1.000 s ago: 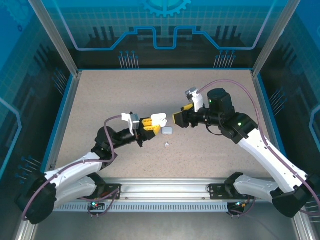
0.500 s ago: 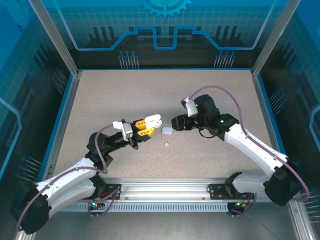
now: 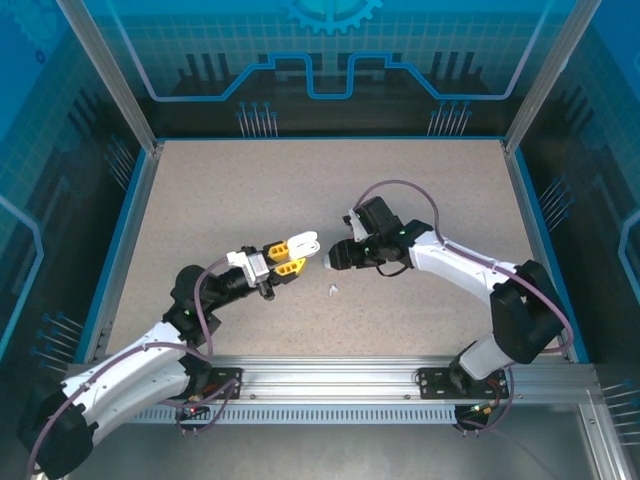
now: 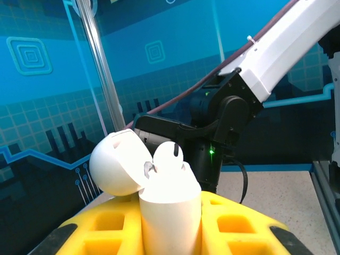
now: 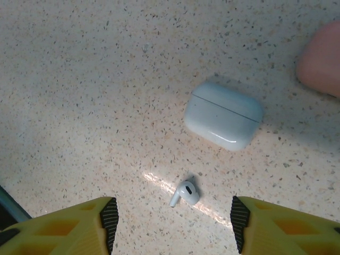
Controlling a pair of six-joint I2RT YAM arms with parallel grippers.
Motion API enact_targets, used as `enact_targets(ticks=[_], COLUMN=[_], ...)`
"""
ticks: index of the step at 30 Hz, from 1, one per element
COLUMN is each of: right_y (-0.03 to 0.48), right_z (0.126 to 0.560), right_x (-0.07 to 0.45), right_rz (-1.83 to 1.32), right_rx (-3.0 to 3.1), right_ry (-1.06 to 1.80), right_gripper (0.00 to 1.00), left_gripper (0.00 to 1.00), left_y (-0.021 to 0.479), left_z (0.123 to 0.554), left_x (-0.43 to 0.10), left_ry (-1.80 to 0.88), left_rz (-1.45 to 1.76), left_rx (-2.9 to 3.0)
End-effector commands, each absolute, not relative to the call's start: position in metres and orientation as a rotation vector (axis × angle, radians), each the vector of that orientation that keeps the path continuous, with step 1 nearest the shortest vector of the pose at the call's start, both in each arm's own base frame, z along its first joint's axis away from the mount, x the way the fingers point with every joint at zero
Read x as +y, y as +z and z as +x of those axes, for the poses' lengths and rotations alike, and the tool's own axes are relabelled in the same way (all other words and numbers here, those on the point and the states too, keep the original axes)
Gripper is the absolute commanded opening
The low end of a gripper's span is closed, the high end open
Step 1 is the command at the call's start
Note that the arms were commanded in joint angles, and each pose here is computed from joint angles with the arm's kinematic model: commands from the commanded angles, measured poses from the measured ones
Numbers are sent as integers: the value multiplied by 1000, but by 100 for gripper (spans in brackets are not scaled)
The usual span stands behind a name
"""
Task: Insert the wireless bluetooth earbuds into the charging case
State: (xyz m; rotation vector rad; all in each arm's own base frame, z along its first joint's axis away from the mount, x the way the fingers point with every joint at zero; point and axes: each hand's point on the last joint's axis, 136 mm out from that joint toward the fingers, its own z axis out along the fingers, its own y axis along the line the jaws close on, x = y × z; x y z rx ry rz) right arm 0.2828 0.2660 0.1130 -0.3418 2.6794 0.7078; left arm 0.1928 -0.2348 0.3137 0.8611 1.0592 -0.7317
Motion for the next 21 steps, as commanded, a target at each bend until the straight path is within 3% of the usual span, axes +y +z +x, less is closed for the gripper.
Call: enact_targets(ticks=[1, 21], right_y=[106, 39], right_z=[279, 253], right_x=[274, 289], right_rz=[-341, -462], right_rx=[2727, 2944], right_ry=[641, 340], right_gripper=[61, 58], left_gripper=[2, 3], left_y=[326, 327], left_z=[192, 192], left_x=[-232, -229], left_ry=[-685, -706], left_rz=[856, 830], left_rx=[1031, 1049])
